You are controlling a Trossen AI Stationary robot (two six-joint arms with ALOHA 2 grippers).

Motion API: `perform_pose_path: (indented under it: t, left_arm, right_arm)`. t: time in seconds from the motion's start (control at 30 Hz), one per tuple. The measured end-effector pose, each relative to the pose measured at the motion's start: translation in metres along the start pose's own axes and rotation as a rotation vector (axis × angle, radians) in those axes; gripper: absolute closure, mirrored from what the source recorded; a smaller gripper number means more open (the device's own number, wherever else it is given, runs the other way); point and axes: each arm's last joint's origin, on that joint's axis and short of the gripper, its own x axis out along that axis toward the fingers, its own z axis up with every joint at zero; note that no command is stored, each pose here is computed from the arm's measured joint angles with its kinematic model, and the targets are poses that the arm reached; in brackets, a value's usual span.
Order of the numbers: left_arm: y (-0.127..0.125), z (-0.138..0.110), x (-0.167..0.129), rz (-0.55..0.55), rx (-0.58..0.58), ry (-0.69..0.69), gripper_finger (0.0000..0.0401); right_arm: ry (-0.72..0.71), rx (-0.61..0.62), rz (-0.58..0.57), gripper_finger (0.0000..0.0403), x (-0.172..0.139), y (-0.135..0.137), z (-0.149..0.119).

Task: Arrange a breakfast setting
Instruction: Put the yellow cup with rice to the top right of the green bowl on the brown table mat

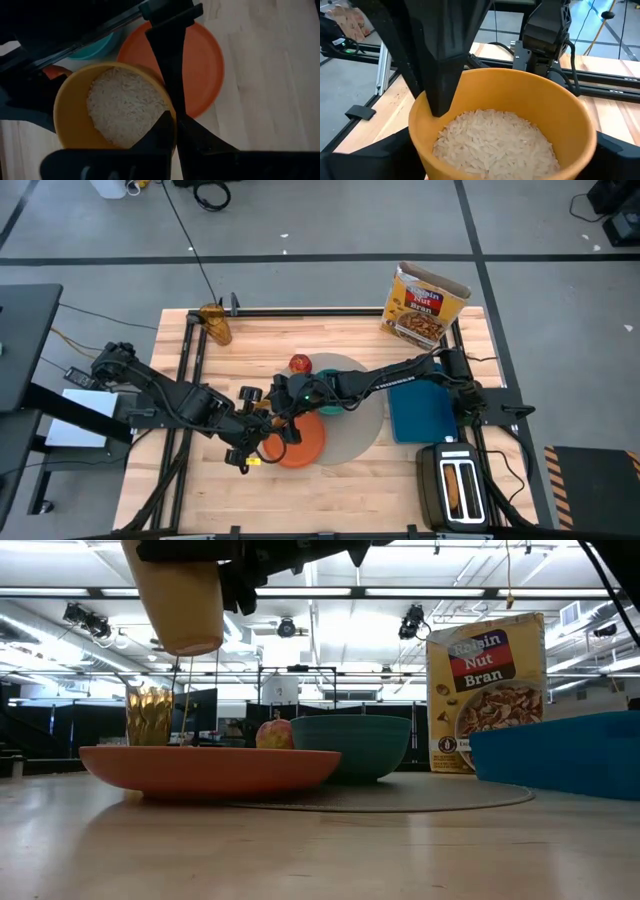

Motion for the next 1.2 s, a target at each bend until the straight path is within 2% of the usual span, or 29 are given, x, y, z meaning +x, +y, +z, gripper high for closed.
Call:
perform_pose_path:
  t: [0.13,0.23,0.5,0.6,0.7,0.87,1.0,1.1,1.2]
  left_arm:
    - [0.002,0.0,0.0,0.001,-0.011,0.003,0.0384]
    - [0.001,0.0,0.0,0.001,-0.006,0.002,0.0367]
    - [0.005,-0.001,-0.009,-0.005,-0.038,-0.044,0.0273]
    - [0.01,-0.005,-0.021,-0.017,-0.078,-0.066,0.0234]
    - [0.018,-0.007,-0.045,-0.032,-0.124,-0.111,0.0208]
    - [0.038,-0.012,-0.1,-0.077,-0.224,-0.283,0.0205]
    - [0.053,-0.017,-0.136,-0.083,-0.263,-0.48,0.0217]
    - [0.061,-0.023,-0.155,-0.088,-0.255,-0.609,0.0223]
    - [0.065,-0.03,-0.162,-0.084,-0.232,-0.672,0.0227]
  right_arm:
    - [-0.001,-0.003,-0.005,0.007,0.0,0.0,0.0]
    - [-0.002,-0.005,-0.015,0.0074,0.0,0.0,0.0]
    - [-0.009,-0.005,-0.023,0.0074,0.0,0.0,0.001]
    - [0.016,-0.002,-0.043,0.0074,-0.002,0.0,0.001]
    - [0.037,0.004,-0.085,0.0074,-0.01,-0.002,0.005]
    - [0.014,0.007,-0.171,0.0075,-0.039,-0.013,0.028]
    - [0.007,0.029,-0.258,0.0075,-0.064,-0.03,0.037]
    - [0.001,0.087,-0.326,0.0075,-0.084,-0.043,0.036]
    - [0.003,0.132,-0.403,0.0075,-0.107,-0.054,0.03]
